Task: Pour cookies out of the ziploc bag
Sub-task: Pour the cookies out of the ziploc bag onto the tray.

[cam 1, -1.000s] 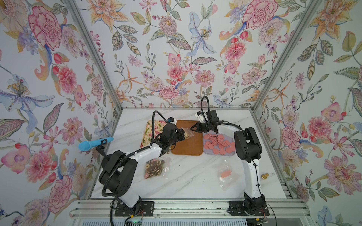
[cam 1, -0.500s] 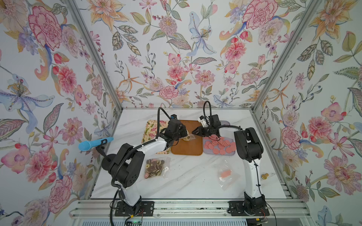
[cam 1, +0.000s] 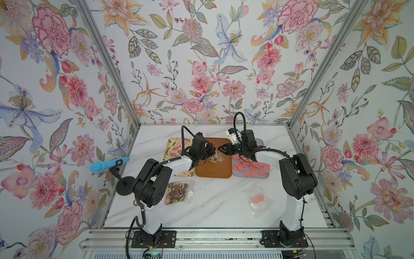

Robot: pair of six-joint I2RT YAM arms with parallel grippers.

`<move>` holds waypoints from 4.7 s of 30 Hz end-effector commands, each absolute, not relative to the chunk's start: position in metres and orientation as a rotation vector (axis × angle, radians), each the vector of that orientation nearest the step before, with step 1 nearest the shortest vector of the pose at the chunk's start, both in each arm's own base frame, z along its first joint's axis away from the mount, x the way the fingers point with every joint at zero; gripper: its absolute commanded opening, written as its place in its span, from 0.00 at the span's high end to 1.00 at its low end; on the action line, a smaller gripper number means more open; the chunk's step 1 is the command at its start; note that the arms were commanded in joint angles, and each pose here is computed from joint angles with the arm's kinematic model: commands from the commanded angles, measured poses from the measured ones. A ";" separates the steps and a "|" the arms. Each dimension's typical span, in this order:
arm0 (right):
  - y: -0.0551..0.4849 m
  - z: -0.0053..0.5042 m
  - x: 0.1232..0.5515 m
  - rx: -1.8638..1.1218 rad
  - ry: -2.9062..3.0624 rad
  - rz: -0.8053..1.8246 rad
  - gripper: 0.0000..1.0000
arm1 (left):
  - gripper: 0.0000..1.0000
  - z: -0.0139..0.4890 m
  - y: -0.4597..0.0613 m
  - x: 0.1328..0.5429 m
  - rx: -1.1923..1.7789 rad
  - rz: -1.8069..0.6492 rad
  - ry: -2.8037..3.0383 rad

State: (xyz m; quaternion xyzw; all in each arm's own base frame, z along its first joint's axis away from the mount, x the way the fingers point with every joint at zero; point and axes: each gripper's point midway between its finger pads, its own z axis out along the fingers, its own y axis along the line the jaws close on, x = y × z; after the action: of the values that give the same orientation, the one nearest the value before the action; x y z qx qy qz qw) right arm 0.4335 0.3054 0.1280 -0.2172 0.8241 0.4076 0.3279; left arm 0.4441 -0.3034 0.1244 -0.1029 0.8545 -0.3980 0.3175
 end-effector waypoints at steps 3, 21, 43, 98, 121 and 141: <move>0.316 0.137 0.423 -0.671 2.069 1.029 0.54 | 1.00 0.153 -0.318 0.456 -0.240 -1.172 2.188; 0.319 0.127 0.427 -0.682 2.119 0.867 0.51 | 1.00 0.150 -0.316 0.456 -0.233 -1.170 2.192; 0.321 0.147 0.441 -0.644 2.070 0.809 0.63 | 1.00 0.119 -0.311 0.444 -0.219 -1.118 2.264; 0.306 0.132 0.455 -0.523 2.153 0.911 1.00 | 0.52 0.090 -0.279 0.381 0.011 -0.765 2.277; 0.306 0.129 0.453 -0.544 2.160 0.903 1.00 | 0.57 0.077 -0.307 0.427 -0.128 -0.802 2.254; 0.303 0.139 0.441 -0.561 2.141 0.930 1.00 | 1.00 0.119 -0.284 0.414 -0.055 -0.773 2.196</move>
State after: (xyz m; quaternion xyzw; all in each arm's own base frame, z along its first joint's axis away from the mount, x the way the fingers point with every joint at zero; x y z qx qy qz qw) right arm 0.4485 0.3001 0.1303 -0.2021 0.8405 0.3533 0.3575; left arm 0.4146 -0.2921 0.0908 -0.0405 0.8756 -0.3091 0.3690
